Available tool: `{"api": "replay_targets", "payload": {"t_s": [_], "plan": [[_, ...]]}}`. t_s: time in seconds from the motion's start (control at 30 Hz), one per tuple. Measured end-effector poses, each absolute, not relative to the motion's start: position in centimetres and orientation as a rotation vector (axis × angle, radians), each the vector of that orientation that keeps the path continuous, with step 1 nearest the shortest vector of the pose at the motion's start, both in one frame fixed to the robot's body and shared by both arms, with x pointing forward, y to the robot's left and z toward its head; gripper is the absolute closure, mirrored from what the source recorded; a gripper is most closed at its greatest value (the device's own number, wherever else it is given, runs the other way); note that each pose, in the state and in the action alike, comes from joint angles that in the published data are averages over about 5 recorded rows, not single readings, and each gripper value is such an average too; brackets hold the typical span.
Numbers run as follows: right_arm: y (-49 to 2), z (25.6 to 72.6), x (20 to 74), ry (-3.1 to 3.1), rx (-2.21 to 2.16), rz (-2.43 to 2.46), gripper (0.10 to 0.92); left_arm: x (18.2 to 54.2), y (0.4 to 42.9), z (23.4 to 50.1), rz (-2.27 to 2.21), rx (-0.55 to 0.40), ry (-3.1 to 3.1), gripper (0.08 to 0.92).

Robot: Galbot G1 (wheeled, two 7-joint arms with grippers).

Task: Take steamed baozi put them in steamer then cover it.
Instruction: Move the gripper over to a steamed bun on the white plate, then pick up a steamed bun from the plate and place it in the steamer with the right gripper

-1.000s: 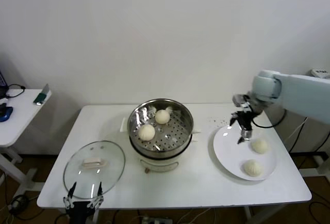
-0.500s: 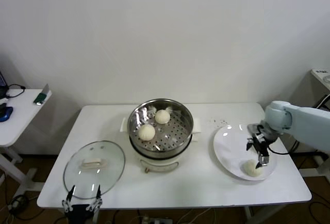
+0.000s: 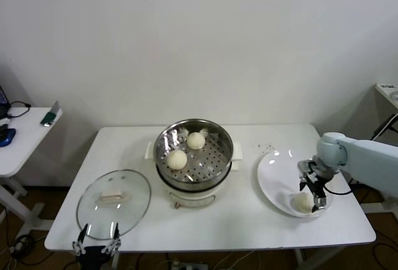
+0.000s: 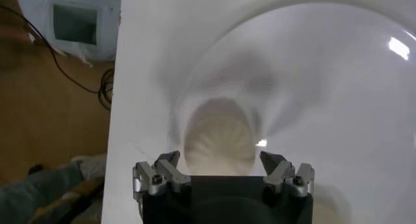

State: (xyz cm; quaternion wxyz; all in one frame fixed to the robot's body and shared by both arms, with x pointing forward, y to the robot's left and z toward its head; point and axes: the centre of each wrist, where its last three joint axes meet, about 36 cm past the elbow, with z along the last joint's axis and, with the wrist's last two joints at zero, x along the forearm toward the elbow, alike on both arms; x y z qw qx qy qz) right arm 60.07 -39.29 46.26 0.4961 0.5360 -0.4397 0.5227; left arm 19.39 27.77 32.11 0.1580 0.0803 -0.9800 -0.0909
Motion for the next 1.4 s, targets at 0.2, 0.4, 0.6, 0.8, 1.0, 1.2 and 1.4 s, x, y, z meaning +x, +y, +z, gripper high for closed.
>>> {"api": "replay_targets", "payload": {"t_s": [0.2, 0.4, 0.6, 0.8, 1.0, 1.2, 1.4], "plan": [[-39.1, 45.9, 60.3, -1.05, 1.303, 1.272, 0.265, 19.4, 27.8, 32.0, -0.262, 0.23, -2.802, 0.177], [-38.9, 45.9, 60.6, -1.041, 1.309, 1.28, 0.301, 19.3, 27.8, 31.9, -0.262, 0.234, -2.799, 0.177], [-38.8, 46.4, 61.3, -1.041, 1.316, 1.296, 0.332, 19.3, 27.8, 31.9, -0.263, 0.236, -2.8, 0.177], [-38.0, 48.4, 62.9, -1.046, 1.358, 1.362, 0.335, 19.3, 27.8, 31.9, -0.264, 0.237, -2.798, 0.177], [-35.2, 52.7, 65.4, -0.995, 1.464, 1.519, 0.335, 19.4, 27.6, 32.0, -0.265, 0.234, -2.802, 0.177], [-31.0, 59.3, 67.9, -0.884, 1.569, 1.753, 0.329, 19.2, 27.6, 32.0, -0.273, 0.233, -2.795, 0.177], [-25.3, 66.1, 69.4, -0.722, 1.672, 2.001, 0.329, 19.0, 27.6, 32.0, -0.275, 0.234, -2.788, 0.177]]}}
